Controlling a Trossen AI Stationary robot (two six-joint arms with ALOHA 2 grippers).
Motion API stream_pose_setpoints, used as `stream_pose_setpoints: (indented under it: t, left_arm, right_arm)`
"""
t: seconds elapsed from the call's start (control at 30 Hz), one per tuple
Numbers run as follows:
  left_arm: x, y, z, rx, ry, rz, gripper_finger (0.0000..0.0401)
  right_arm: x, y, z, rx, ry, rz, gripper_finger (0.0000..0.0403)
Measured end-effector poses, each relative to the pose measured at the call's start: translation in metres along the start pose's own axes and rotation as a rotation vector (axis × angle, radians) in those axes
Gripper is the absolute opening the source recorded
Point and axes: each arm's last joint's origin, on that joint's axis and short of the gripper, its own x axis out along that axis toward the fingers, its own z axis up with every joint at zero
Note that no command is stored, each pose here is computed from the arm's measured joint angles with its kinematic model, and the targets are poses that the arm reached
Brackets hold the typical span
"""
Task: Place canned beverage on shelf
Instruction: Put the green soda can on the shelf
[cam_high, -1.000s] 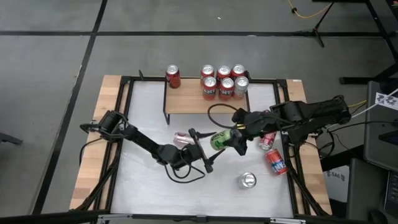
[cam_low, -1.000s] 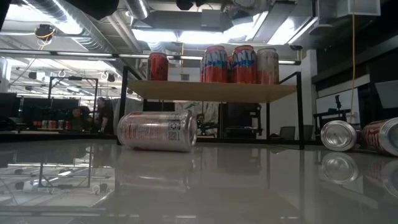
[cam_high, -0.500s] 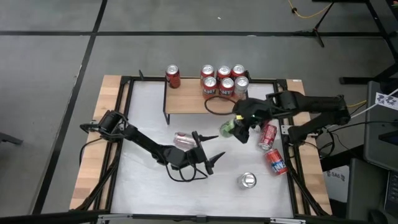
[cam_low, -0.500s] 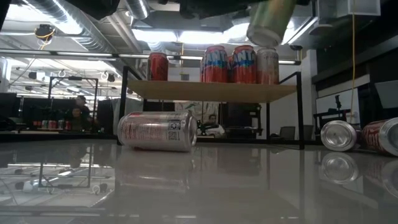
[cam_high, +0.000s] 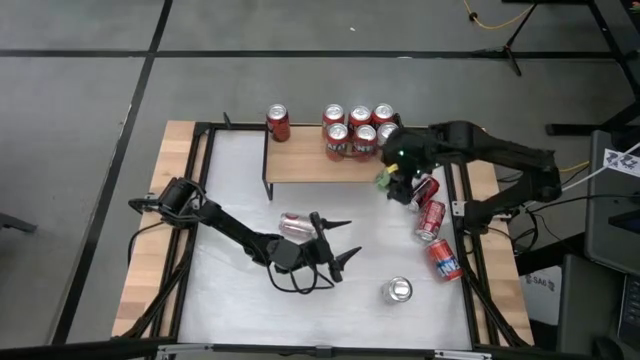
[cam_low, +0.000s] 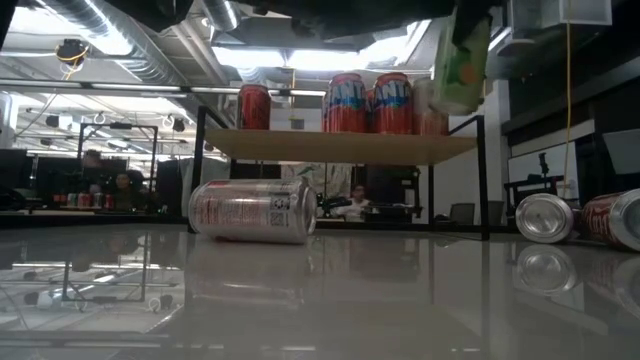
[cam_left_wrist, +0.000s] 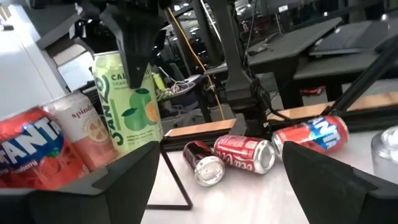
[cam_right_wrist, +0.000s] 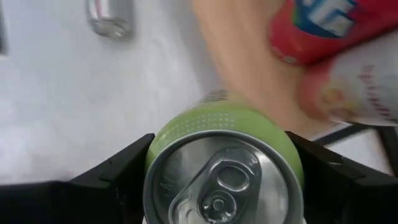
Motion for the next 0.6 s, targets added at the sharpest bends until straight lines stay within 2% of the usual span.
stream_pose_setpoints:
  t: [0.13,0.6]
  left_arm:
    - [0.000,0.000,-0.001,-0.048,0.004,-0.001,0.0333]
    - [0.000,0.000,-0.001,-0.050,0.005,-0.002,0.0333]
  right_arm:
    - [0.001,-0.016,0.001,-0.029,0.010,-0.027,0.0297]
    - [0.000,-0.048,0.002,-0.100,0.011,-0.032,0.0299]
